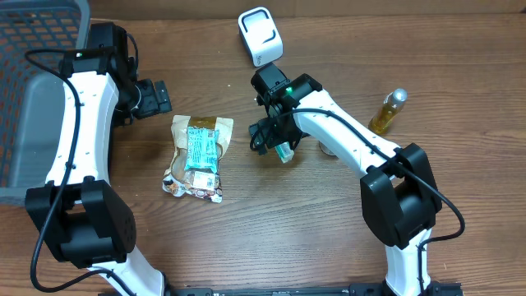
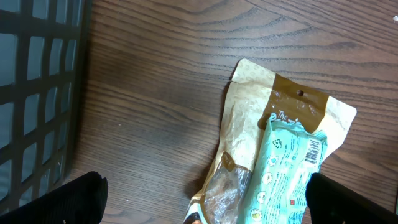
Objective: Scan the item barcode
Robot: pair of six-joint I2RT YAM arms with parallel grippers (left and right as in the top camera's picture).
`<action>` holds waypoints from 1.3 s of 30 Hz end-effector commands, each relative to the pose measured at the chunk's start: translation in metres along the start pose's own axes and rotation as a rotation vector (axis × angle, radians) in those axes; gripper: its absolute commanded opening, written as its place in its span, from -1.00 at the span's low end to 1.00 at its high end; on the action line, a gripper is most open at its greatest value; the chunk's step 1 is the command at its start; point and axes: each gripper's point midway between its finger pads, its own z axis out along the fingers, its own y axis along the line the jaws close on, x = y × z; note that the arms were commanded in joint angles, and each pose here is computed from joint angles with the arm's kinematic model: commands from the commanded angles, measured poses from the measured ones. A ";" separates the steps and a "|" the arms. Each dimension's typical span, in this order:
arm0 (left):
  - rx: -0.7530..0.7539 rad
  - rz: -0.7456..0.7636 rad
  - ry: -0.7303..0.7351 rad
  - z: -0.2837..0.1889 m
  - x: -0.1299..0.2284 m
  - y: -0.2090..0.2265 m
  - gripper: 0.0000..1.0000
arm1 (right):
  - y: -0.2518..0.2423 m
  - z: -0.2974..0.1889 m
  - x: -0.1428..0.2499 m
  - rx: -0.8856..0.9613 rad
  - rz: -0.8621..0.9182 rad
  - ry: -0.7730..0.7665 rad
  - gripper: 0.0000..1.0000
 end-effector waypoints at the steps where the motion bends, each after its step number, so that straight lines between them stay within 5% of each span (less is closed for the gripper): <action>1: 0.009 0.022 -0.001 -0.002 0.001 -0.004 0.99 | 0.008 -0.002 0.001 -0.037 -0.006 -0.003 1.00; 39: 0.009 0.022 -0.001 -0.002 0.001 -0.004 0.99 | 0.007 -0.001 0.002 -0.035 -0.005 0.005 1.00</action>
